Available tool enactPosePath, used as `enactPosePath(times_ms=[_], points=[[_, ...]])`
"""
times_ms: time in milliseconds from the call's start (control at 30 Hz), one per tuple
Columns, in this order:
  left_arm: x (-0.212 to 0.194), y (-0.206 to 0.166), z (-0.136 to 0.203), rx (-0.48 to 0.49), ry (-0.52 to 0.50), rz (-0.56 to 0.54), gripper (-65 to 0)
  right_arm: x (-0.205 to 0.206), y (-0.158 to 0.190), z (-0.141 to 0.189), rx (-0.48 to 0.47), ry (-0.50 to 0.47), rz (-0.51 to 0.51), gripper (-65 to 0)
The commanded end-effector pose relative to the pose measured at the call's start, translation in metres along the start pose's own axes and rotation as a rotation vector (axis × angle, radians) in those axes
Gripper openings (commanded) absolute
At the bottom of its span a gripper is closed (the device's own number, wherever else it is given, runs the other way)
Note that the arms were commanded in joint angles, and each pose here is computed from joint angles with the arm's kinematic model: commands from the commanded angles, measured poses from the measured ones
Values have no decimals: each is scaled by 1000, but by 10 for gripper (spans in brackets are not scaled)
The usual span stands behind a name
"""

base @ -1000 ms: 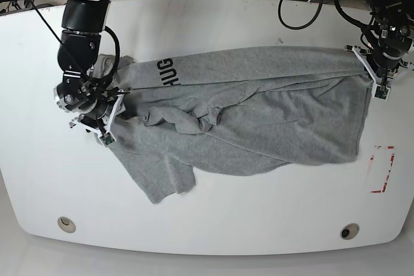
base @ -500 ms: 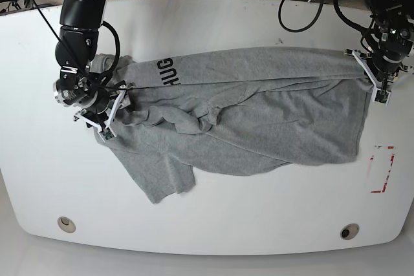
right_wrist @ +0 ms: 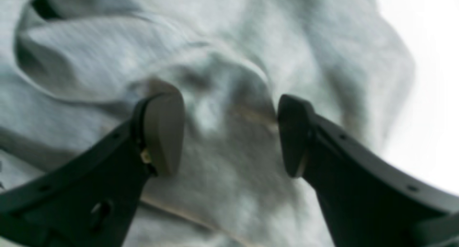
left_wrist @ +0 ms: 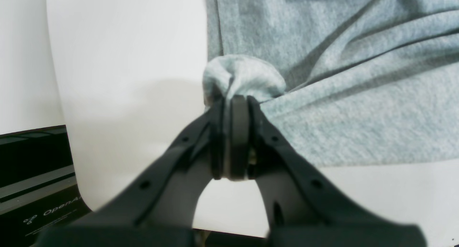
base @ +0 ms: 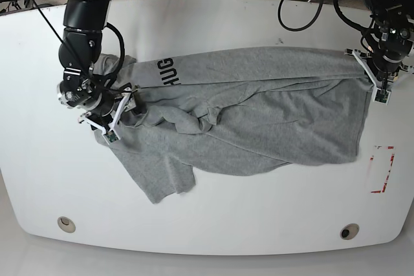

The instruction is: Fold the T-shirt properly

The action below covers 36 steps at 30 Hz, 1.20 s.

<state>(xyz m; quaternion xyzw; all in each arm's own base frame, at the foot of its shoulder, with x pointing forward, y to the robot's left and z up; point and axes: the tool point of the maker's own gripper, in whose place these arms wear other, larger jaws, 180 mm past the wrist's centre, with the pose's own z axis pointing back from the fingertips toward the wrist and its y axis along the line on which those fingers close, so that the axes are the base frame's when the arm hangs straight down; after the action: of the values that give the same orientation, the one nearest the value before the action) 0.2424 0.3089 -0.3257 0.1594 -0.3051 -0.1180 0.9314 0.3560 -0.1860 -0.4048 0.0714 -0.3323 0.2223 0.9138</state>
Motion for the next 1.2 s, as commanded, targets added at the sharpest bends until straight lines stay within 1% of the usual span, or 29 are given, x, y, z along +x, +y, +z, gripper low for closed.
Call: enactPosePath(times_ms=[0,200,267,300,367,433,500,667,867,1000,1167], points=[[9,8,4,24,-31,-7,-650,20,-7,6,-16,-55,12,-252],[9,7,3,22,-30,-7,-650,27,8,-1,13,-76,-2,-249],[9,7,3,22,-30,-7,-650,33,10,2,10,-91,11,-247],[9,7,3,22,-30,-7,-650,37,14,2,14,-98,26,-247],[9,7,3,22,-30,-7,-650,45,30,2,37,-100,91,-247],[9,7,3,22,-30,-7,-650,48,39,0,51,-88,130,-249],[9,7,3,23,-31,-7,-650,51,44,-1,59,-89,146,-249],[9,8,4,25,-31,-5,-650,60,39,-1,51,-99,151,-249],[15,11,4,31,-45,-1,-650,54,29,-11,58,-63,120,-249],[14,12,2,33,-41,2,-650,48,16,-7,35,-46,130,-249],[14,11,1,27,-38,1,-650,47,14,-6,30,-42,130,-249]])
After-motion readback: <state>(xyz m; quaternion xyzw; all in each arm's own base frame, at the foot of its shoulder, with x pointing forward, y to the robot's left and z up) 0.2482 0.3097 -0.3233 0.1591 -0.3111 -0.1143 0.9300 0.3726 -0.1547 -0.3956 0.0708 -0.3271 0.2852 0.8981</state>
